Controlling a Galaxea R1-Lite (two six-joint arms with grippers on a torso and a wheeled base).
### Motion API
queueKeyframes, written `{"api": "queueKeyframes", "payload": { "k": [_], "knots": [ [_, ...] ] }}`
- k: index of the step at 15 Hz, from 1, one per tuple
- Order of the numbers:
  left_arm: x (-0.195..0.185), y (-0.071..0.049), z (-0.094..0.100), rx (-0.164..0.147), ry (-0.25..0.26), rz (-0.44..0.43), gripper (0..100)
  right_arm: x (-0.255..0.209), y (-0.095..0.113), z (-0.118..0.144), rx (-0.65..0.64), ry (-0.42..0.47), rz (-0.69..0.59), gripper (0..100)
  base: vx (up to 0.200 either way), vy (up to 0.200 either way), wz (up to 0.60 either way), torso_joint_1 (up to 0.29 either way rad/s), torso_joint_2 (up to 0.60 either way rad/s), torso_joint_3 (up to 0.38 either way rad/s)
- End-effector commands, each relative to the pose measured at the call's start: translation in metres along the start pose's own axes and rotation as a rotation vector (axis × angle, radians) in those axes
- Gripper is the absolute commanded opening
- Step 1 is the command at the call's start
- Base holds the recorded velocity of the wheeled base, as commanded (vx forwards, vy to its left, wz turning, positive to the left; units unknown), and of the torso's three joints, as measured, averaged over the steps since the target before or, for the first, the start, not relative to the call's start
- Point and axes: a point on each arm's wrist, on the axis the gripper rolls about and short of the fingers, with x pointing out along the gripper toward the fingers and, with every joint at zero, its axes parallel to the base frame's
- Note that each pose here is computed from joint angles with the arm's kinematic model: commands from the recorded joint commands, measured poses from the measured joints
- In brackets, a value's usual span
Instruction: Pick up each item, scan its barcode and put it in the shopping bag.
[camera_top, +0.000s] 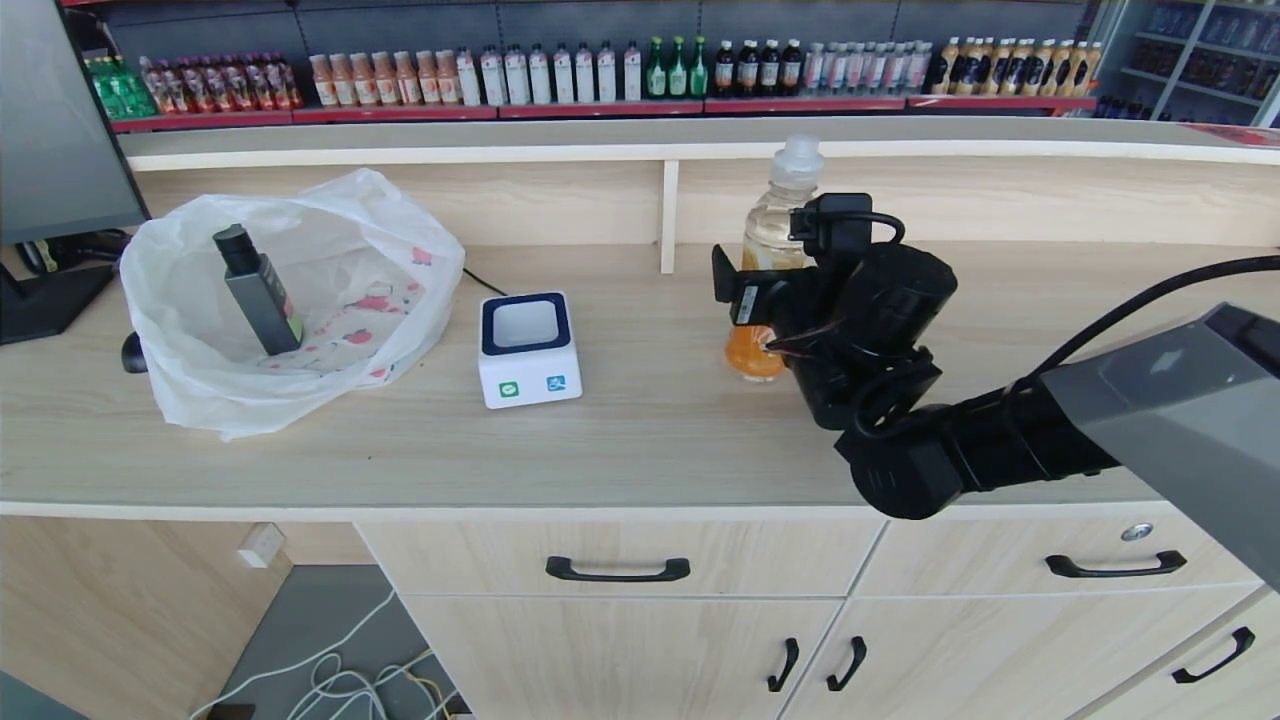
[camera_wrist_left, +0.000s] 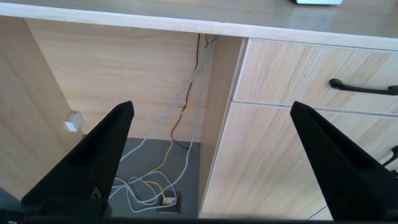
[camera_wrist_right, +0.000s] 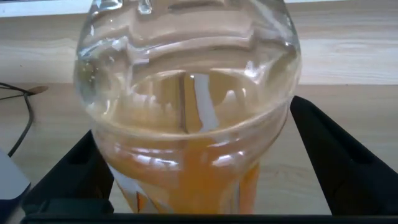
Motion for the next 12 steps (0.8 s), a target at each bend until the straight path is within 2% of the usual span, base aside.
{"api": "queueKeyframes", "payload": {
  "k": [1,2,12],
  "knots": [
    [0.0000,0.0000,0.0000,0.000,0.000,-0.002,100,-0.0002,-0.0001,0.0021,0.001,-0.004,0.000,100,0.000,0.000,0.00,0.000,0.00,0.000],
    [0.0000,0.0000,0.0000,0.000,0.000,-0.002,100,-0.0003,-0.0003,0.0028,0.002,-0.006,0.000,0,0.000,0.000,0.00,0.000,0.00,0.000],
    [0.0000,0.0000,0.0000,0.000,0.000,0.000,100,-0.0015,0.0000,0.0105,0.010,-0.023,0.009,0,0.000,0.000,0.00,0.000,0.00,0.000]
  ]
}}
